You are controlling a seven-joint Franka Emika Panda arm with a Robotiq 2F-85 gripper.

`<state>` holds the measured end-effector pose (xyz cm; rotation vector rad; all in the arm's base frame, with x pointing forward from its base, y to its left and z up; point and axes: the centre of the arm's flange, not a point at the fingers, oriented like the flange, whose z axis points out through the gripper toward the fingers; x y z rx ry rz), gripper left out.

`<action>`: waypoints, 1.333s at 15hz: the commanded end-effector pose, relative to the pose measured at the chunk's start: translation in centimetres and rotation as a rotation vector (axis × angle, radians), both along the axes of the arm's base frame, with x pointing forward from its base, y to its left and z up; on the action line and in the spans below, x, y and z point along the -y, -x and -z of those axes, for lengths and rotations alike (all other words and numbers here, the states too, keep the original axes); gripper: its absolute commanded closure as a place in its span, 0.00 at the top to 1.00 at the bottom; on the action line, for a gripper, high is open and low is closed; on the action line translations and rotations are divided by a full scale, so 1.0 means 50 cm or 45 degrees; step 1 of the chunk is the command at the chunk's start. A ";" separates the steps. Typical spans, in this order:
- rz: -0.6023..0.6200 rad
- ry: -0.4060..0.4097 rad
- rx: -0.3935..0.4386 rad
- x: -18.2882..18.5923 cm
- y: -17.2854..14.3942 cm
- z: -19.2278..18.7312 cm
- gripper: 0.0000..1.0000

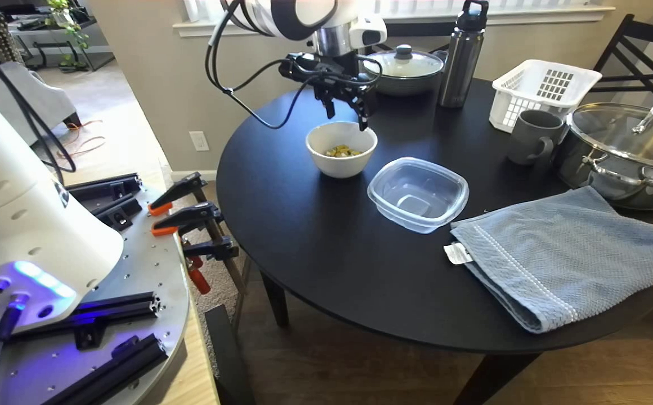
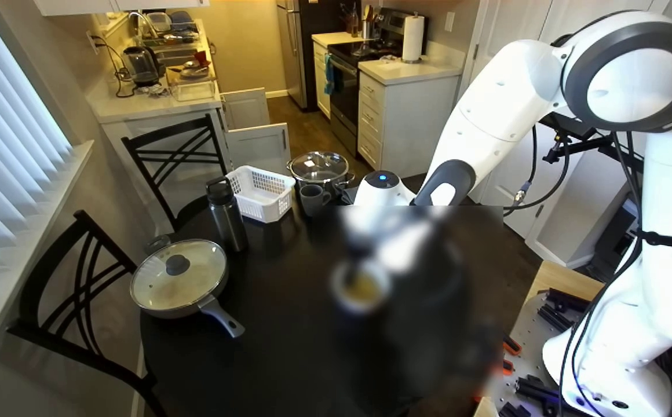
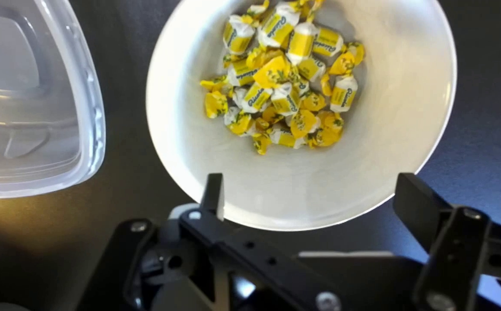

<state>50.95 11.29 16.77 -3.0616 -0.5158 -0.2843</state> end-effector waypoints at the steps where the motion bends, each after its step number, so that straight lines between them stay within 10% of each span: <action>1: -0.024 0.011 -0.037 -0.010 0.017 0.027 1.00; 13: -0.010 0.031 -0.131 0.004 0.015 0.145 1.00; 15: -0.017 0.037 -0.147 0.012 0.011 0.156 0.74; 20: -0.047 0.036 -0.155 0.009 0.008 0.163 0.50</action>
